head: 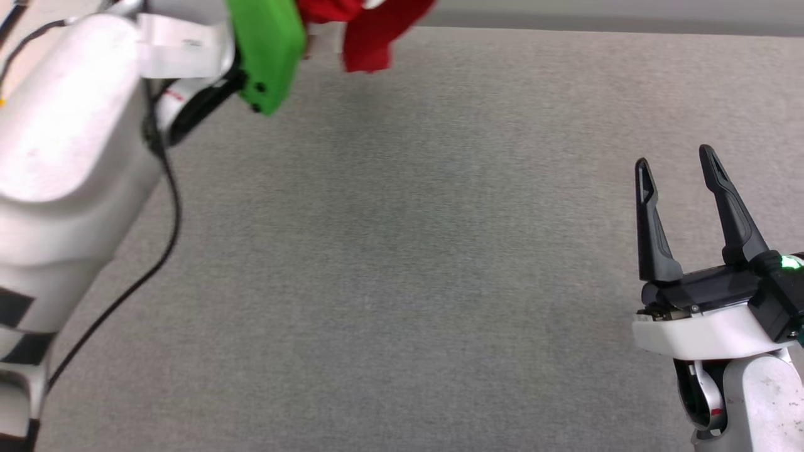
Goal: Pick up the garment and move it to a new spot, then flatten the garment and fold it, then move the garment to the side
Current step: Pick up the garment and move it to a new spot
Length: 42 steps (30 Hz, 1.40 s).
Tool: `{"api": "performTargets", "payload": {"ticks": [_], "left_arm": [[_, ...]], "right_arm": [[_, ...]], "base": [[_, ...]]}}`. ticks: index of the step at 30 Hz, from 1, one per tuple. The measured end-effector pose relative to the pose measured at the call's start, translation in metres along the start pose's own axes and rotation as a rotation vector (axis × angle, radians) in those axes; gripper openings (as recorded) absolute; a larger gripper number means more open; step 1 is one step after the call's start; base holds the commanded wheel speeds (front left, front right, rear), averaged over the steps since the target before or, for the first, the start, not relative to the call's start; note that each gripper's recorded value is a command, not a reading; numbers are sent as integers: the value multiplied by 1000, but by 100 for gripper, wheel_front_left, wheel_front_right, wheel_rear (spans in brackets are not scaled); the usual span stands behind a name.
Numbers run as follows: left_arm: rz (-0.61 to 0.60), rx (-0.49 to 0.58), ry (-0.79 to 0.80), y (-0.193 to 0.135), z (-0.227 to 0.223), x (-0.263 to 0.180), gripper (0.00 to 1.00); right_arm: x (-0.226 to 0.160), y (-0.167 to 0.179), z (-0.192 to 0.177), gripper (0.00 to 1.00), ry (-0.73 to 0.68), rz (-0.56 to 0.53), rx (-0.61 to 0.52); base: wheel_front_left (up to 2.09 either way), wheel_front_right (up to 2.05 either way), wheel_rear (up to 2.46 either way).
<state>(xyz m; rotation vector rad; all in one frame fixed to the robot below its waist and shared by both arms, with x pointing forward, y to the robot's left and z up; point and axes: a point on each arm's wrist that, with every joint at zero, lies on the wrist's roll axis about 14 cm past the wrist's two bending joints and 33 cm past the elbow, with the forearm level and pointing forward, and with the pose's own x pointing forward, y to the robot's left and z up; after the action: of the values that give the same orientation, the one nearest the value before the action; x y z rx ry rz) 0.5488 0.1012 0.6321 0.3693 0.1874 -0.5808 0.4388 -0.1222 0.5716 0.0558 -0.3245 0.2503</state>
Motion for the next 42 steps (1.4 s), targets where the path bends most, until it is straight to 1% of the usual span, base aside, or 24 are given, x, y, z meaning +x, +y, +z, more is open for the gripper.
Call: {"api": "performTargets", "payload": {"ticks": [3, 6, 10, 12, 14, 17, 22, 27, 31, 32, 33, 36, 42], "left_arm": [[-99, 33, -46, -38, 20, 23, 0], [-201, 49, -80, -78, 30, 43, 0], [-338, 54, -91, -135, 27, 66, 0], [-383, 53, -90, -154, 21, 75, 0], [-434, 52, -59, -175, 4, 83, 0], [-509, 26, 20, -207, -34, 89, 0], [-602, -35, 163, -250, -102, 83, 0], [-635, -88, 284, -272, -151, 67, 0], [-630, -120, 290, -276, -156, 63, 0], [-623, -124, 282, -275, -155, 64, 33], [-616, -123, 268, -274, -154, 64, 100], [-581, -152, 185, -269, -139, 65, 100], [-437, -181, -54, -240, -87, 64, 100]], "right_arm": [[-7, -12, 3, 100, 3, -39, -15], [-14, -26, 5, 100, 9, -80, -31], [-23, -41, 6, 100, 21, -128, -56], [-27, -48, 6, 100, 28, -148, -66], [-30, -54, 5, 100, 32, -167, -71], [-33, -63, 5, 100, 38, -194, -73], [-38, -73, 0, 100, 58, -223, -81], [-40, -76, -2, 100, 65, -231, -79], [-39, -74, -2, 100, 63, -228, -76], [-39, -74, -2, 100, 62, -227, -75], [-39, -73, -1, 100, 60, -226, -74], [-39, -70, 2, 100, 54, -220, -69], [-49, -62, 8, 100, 55, -209, -67]], "base": [[0, 0, 0], [0, 0, 0], [0, 0, 0], [0, 0, 0], [0, 0, 0], [0, 0, 0], [0, 0, 0], [0, 0, 0], [0, 0, 0], [0, 0, 0], [0, 0, 0], [0, 0, 0], [0, 0, 0]]}}
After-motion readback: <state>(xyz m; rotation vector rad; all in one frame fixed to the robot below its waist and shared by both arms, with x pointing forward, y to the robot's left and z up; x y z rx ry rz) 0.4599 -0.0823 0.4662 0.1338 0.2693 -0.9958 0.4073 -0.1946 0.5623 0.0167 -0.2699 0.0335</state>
